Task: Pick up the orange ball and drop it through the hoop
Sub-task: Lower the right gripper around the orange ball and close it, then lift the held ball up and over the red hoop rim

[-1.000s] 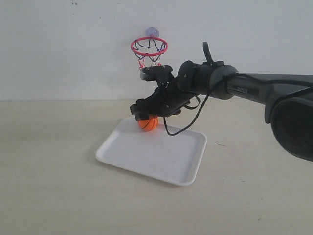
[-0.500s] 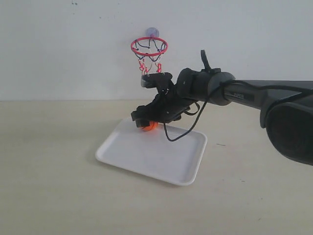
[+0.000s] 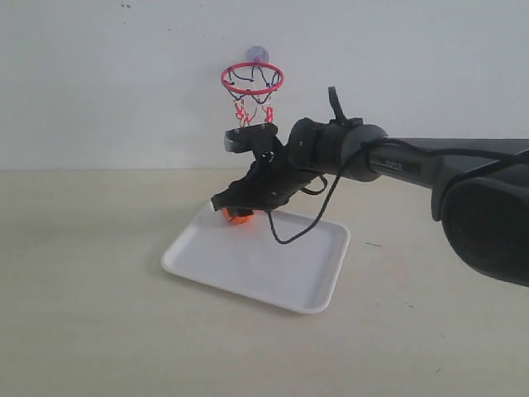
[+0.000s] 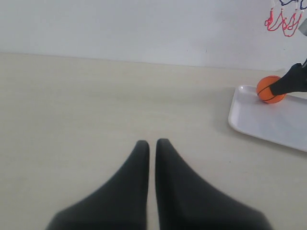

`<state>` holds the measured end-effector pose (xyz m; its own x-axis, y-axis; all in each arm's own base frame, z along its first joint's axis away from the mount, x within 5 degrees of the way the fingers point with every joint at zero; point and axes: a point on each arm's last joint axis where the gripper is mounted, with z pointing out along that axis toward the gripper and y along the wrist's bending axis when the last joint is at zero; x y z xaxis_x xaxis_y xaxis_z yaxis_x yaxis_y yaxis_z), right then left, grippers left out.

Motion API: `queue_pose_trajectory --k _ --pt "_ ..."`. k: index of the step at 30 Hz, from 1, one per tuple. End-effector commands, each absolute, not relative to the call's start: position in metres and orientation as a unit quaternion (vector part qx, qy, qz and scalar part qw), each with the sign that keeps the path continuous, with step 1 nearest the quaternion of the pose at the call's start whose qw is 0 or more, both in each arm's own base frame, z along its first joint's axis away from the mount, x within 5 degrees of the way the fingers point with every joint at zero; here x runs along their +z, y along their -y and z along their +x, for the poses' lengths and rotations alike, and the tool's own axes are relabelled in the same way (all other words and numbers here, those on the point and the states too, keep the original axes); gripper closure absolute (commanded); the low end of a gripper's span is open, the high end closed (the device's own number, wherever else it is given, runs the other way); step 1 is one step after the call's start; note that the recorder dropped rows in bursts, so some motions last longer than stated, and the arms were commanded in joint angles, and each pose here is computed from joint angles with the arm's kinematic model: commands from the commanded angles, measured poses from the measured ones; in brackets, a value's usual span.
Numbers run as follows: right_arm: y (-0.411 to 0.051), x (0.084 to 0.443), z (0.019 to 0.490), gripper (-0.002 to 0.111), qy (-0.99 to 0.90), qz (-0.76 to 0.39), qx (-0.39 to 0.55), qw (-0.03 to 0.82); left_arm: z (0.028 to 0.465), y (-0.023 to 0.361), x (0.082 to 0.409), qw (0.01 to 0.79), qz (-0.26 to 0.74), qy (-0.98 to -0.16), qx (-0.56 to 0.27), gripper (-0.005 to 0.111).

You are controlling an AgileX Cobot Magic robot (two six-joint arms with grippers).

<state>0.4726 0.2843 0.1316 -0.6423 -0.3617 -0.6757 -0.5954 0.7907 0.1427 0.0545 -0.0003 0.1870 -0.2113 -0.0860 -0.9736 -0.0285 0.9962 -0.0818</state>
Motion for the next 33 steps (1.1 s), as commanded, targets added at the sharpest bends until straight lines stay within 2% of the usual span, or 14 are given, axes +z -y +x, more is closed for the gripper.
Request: queue_pose_trajectory --k 1,5,10,22,33 --pt "-0.284 0.136 0.474 0.082 -0.892 -0.25 0.185 0.327 0.055 0.0 0.187 0.631 -0.043 -0.774 -0.027 0.103" --pt "-0.283 0.136 0.475 0.097 -0.896 -0.236 0.183 0.33 0.055 0.0 0.187 0.631 -0.043 -0.774 -0.027 0.103" --pt "-0.282 0.135 0.472 0.109 -0.9 -0.247 0.178 0.313 0.055 0.0 0.187 0.631 -0.043 -0.774 -0.027 0.103" --pt "-0.271 0.181 0.452 0.109 -0.896 -0.335 0.135 0.259 0.055 0.0 0.187 0.631 -0.043 -0.774 -0.027 0.103" --pt "-0.261 0.199 0.442 0.109 -0.891 -0.384 0.093 0.221 0.055 0.0 0.187 0.631 -0.043 -0.774 -0.027 0.103"
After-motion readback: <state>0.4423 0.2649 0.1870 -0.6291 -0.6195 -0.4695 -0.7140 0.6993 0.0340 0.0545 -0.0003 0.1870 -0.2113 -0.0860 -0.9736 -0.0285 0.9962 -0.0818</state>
